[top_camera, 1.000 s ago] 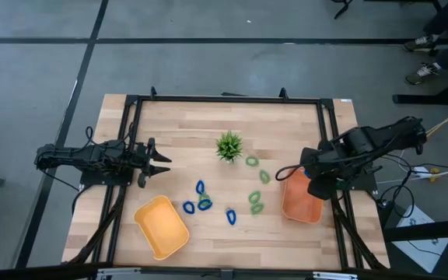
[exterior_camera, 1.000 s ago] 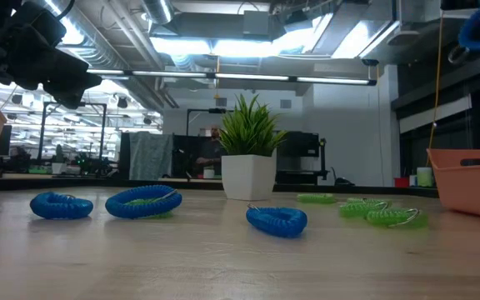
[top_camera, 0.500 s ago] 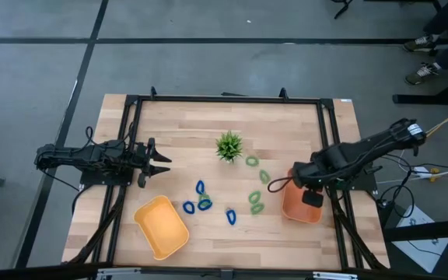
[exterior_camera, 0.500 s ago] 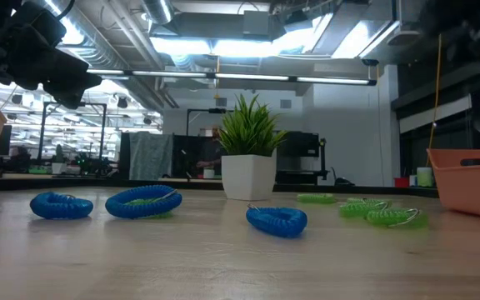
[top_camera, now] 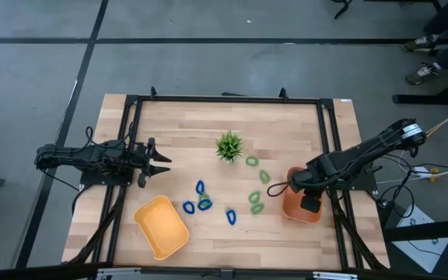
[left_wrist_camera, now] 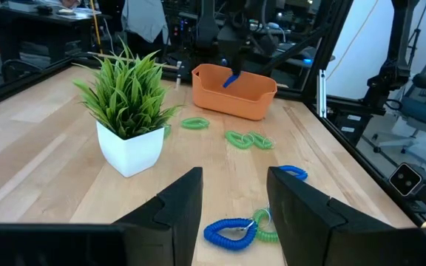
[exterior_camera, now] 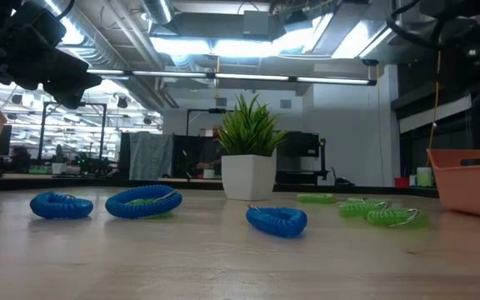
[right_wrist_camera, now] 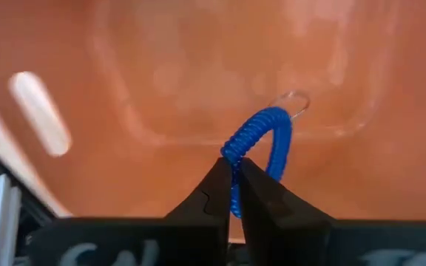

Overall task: Sort spring keychains
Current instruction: Put the blue spring keychain into the orange bin, then put the green spring keychain into the yellow bin

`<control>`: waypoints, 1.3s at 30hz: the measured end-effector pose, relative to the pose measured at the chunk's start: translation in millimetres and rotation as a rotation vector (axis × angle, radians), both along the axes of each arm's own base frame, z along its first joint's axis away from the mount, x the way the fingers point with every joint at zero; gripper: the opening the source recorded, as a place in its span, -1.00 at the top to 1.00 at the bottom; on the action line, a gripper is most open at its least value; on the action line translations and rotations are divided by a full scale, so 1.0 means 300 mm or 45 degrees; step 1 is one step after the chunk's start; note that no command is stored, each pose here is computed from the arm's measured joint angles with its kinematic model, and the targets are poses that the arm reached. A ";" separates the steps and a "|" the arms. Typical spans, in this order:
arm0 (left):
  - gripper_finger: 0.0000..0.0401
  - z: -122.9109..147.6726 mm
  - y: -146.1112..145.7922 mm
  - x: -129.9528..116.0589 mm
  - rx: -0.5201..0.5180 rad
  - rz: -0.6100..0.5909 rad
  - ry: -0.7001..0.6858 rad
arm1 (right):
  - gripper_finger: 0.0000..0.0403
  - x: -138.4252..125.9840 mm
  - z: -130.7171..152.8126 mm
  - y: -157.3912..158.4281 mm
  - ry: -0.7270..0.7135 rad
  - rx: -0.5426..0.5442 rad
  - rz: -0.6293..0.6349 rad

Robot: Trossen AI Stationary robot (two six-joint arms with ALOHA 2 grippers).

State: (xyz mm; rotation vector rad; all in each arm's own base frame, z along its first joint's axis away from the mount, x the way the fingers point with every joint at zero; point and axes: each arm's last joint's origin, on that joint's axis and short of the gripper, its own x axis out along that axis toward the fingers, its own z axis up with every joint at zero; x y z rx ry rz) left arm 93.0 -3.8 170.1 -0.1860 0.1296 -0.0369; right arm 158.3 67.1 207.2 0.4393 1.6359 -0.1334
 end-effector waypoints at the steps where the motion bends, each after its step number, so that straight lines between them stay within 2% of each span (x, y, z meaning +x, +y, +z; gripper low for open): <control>1: 0.26 0.000 0.000 0.000 0.000 0.000 0.000 | 0.89 0.000 -0.003 -0.002 -0.009 -0.025 -0.003; 6: 0.26 0.000 0.000 0.000 0.000 0.000 0.000 | 0.75 0.008 -0.004 -0.006 -0.061 -0.091 0.001; 13: 0.26 0.000 0.000 0.000 0.000 0.000 0.000 | 0.39 0.016 -0.004 -0.003 -0.092 -0.079 -0.010; 18: 0.26 0.000 0.000 0.000 0.000 0.000 0.000 | 0.24 0.018 -0.004 -0.002 -0.088 -0.077 -0.077; 28: 0.26 0.000 0.000 0.000 0.000 0.000 0.000 | 0.20 0.090 0.018 0.000 -0.351 -0.014 -0.115; 33: 0.26 0.000 0.000 0.000 0.000 0.000 0.000 | 0.20 0.129 0.082 -0.020 -0.456 -0.001 -0.097; 39: 0.26 0.000 0.000 0.000 0.000 0.001 0.000 | 0.20 0.202 0.173 -0.029 -0.756 0.043 -0.033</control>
